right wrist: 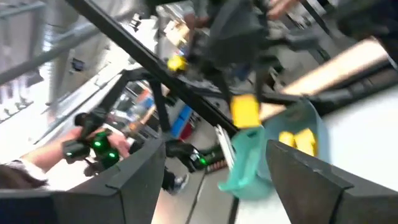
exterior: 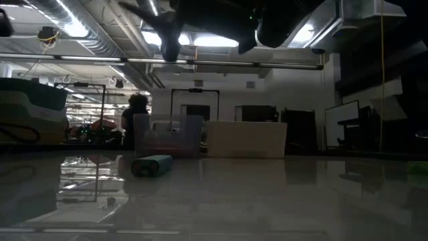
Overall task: Sort blocks
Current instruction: Put the yellow block into the blue bin
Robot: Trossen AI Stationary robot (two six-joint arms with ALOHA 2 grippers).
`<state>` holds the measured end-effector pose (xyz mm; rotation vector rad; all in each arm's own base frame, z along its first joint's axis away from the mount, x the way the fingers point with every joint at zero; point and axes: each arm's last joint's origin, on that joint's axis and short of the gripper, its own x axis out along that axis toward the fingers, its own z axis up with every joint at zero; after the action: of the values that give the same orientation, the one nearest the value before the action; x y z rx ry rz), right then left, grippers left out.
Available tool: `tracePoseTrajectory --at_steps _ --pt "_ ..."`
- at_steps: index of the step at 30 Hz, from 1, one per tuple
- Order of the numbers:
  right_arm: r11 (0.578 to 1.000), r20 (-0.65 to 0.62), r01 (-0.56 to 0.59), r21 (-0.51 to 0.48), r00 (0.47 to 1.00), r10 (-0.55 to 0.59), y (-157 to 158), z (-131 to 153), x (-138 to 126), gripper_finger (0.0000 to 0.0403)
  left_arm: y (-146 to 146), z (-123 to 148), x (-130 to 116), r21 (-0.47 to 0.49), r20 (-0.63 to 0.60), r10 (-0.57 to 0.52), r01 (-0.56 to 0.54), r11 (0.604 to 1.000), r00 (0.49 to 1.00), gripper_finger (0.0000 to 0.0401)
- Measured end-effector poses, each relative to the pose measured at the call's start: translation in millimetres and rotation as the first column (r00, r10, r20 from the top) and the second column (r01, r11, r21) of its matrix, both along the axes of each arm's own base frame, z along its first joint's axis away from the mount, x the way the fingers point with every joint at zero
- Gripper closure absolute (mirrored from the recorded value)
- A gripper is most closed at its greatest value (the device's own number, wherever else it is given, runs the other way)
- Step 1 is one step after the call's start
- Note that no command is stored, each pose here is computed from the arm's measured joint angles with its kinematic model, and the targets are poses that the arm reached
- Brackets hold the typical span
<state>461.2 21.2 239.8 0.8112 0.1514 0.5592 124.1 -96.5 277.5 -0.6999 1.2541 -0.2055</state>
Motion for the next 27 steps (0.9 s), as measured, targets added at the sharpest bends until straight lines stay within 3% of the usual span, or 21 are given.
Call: tracePoseTrajectory --at_steps 8,19,23,27 --pt "1.0 -0.151 0.001 -0.003 0.989 -0.001 -0.2 -14.0 0.3 0.0125 -20.3 -8.3 -3.8 0.005 -0.094 -0.028 0.029 1.0 0.995 0.027" --pt "1.0 -0.153 0.003 -0.004 0.988 -0.003 -0.4 -14.3 0.3 0.0125 -38.8 -31.1 9.1 0.097 -0.205 -0.029 0.05 0.994 0.978 0.022" --pt "1.0 -0.154 0.003 -0.004 0.988 -0.004 -0.4 -14.3 0.3 0.0125 -40.5 -33.8 11.2 0.11 -0.2 -0.054 0.077 0.991 0.978 0.0209" --pt "1.0 -0.154 0.003 -0.004 0.988 -0.004 -0.4 -14.4 0.3 0.0125 -45.0 -30.3 17.5 0.095 -0.086 -0.086 0.094 0.991 0.993 0.0208"
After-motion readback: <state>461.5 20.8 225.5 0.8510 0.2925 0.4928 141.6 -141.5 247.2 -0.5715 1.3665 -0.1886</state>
